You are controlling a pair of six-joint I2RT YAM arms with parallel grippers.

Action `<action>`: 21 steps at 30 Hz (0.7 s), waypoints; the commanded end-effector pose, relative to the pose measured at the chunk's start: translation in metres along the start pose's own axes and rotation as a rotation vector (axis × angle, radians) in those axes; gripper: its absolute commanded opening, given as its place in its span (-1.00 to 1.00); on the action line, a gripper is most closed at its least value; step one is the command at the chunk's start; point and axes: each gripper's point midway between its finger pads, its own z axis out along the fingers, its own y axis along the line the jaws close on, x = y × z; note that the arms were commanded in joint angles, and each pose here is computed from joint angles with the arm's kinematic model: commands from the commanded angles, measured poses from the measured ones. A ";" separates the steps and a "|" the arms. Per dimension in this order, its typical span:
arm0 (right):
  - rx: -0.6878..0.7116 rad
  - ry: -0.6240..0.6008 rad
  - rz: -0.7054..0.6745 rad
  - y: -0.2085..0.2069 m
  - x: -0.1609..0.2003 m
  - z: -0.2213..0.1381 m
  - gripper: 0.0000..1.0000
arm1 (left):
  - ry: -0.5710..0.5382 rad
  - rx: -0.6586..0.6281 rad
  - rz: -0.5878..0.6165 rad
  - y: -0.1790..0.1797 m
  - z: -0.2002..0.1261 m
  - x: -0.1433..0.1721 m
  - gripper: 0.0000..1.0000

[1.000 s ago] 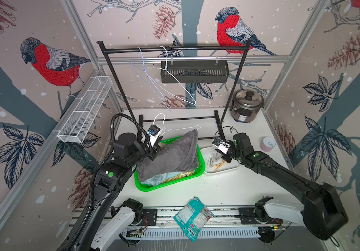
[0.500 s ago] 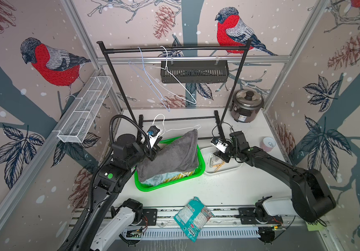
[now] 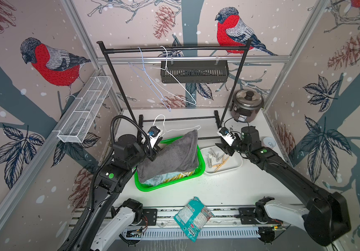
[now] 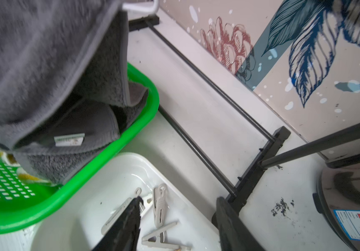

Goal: Remove the clothespins securing towels to the hanger
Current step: Place the clothespin in the storage box, then remove the towel from the hanger.

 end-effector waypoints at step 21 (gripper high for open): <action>-0.398 -0.264 0.779 0.030 -0.104 -0.018 0.30 | -0.110 -0.024 -0.006 0.000 -0.013 -0.014 -1.00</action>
